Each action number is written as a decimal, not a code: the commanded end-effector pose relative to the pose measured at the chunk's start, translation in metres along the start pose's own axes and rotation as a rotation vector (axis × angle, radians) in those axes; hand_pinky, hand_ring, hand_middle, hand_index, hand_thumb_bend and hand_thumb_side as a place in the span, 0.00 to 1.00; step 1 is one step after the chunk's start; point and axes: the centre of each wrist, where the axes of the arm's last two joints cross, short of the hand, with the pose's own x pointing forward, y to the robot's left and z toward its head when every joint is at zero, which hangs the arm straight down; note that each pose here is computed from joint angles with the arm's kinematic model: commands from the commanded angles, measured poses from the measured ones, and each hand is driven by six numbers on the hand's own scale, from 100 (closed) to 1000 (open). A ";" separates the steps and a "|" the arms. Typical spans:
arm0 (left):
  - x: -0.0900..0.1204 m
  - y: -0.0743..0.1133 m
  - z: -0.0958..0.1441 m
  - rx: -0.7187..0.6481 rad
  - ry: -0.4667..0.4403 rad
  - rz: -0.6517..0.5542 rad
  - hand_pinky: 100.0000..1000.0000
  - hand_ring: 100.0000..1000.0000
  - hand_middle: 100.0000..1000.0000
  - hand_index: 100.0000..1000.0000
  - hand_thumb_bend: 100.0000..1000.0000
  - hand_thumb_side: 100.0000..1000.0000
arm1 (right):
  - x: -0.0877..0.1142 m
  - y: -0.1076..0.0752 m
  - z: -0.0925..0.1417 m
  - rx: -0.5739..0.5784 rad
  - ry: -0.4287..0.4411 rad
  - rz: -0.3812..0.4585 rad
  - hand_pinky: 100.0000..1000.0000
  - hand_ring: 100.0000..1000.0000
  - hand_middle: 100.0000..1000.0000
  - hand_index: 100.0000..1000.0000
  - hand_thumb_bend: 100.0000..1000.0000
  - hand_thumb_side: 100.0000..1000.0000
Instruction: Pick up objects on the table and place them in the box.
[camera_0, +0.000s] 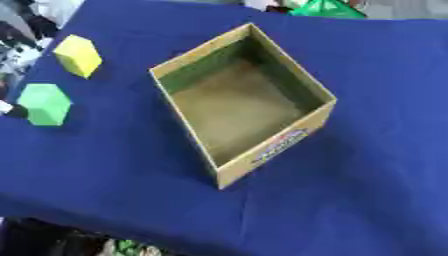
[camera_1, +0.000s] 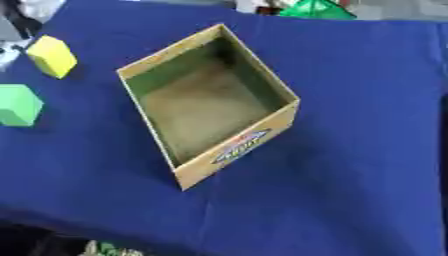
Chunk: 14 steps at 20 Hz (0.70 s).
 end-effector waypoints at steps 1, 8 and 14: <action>-0.005 0.011 0.004 -0.012 0.022 -0.020 0.82 0.85 0.84 0.92 0.68 0.34 | 0.004 -0.007 -0.010 -0.001 -0.031 0.014 0.78 0.82 0.64 0.83 0.18 1.00; -0.012 0.012 -0.004 -0.050 0.053 -0.019 0.83 0.86 0.84 0.92 0.69 0.32 | 0.003 -0.008 -0.012 0.002 -0.031 0.012 0.78 0.82 0.63 0.83 0.18 1.00; -0.016 0.013 -0.009 -0.073 0.077 -0.024 0.83 0.86 0.85 0.93 0.71 0.32 | 0.002 -0.009 -0.013 0.005 -0.030 0.011 0.78 0.82 0.63 0.83 0.17 1.00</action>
